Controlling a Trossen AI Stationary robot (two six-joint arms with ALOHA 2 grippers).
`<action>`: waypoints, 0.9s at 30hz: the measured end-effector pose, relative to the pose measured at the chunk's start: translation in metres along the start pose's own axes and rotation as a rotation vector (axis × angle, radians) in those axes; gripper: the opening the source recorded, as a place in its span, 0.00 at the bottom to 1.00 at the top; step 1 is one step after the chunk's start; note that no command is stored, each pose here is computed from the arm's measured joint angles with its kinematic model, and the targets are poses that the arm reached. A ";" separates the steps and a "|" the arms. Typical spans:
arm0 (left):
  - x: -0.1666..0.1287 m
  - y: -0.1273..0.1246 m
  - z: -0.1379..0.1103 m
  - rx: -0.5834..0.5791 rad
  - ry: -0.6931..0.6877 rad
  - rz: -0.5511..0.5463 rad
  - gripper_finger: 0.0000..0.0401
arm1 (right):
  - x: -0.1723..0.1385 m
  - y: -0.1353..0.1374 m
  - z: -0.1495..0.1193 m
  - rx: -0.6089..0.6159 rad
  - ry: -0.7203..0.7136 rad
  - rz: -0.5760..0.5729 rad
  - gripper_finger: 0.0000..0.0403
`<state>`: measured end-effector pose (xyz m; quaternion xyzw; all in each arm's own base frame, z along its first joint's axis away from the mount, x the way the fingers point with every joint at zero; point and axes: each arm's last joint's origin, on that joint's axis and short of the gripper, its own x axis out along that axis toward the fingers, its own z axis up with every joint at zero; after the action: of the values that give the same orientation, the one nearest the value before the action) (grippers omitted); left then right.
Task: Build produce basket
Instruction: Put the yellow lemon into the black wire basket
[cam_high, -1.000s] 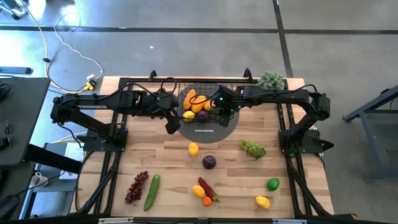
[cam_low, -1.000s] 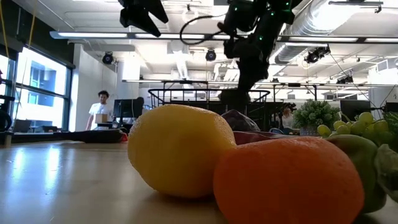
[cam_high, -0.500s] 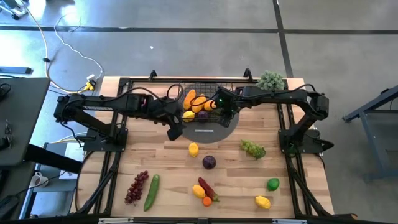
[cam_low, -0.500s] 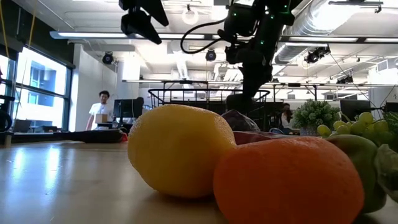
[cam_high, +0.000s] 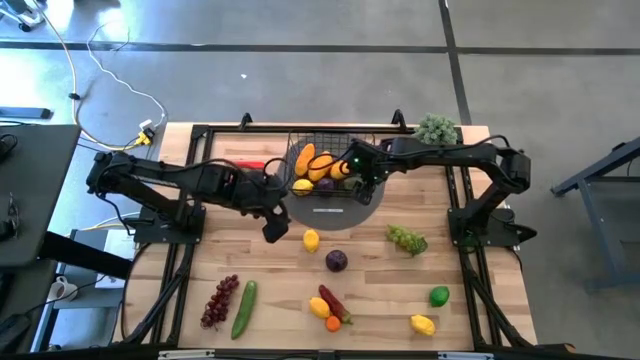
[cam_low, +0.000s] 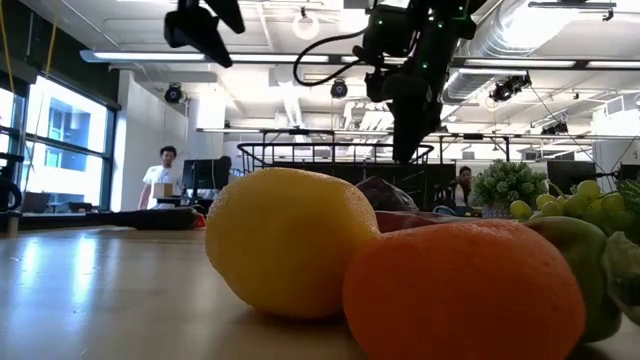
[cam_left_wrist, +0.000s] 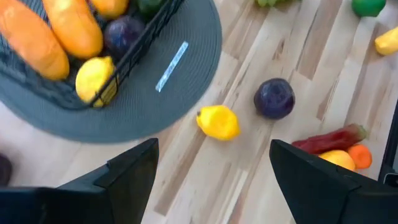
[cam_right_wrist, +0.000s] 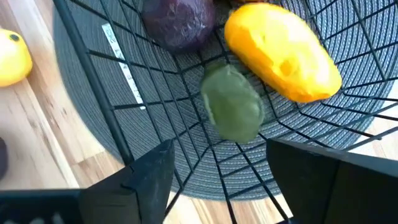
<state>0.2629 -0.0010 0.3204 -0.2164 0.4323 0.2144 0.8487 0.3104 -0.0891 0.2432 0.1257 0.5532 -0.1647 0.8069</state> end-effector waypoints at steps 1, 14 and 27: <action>0.000 -0.001 -0.002 -0.009 0.010 0.003 0.74 | -0.002 0.000 0.000 0.004 -0.003 0.003 0.59; -0.003 -0.014 -0.002 0.029 -0.084 -0.009 0.74 | -0.047 -0.002 -0.006 0.081 -0.141 0.031 0.59; 0.041 -0.017 0.006 -0.439 -0.065 0.071 0.74 | -0.069 -0.003 -0.012 0.155 -0.201 0.051 0.59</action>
<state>0.2979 -0.0042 0.2933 -0.3736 0.3550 0.3400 0.7867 0.2758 -0.0784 0.3033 0.1845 0.4520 -0.1983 0.8499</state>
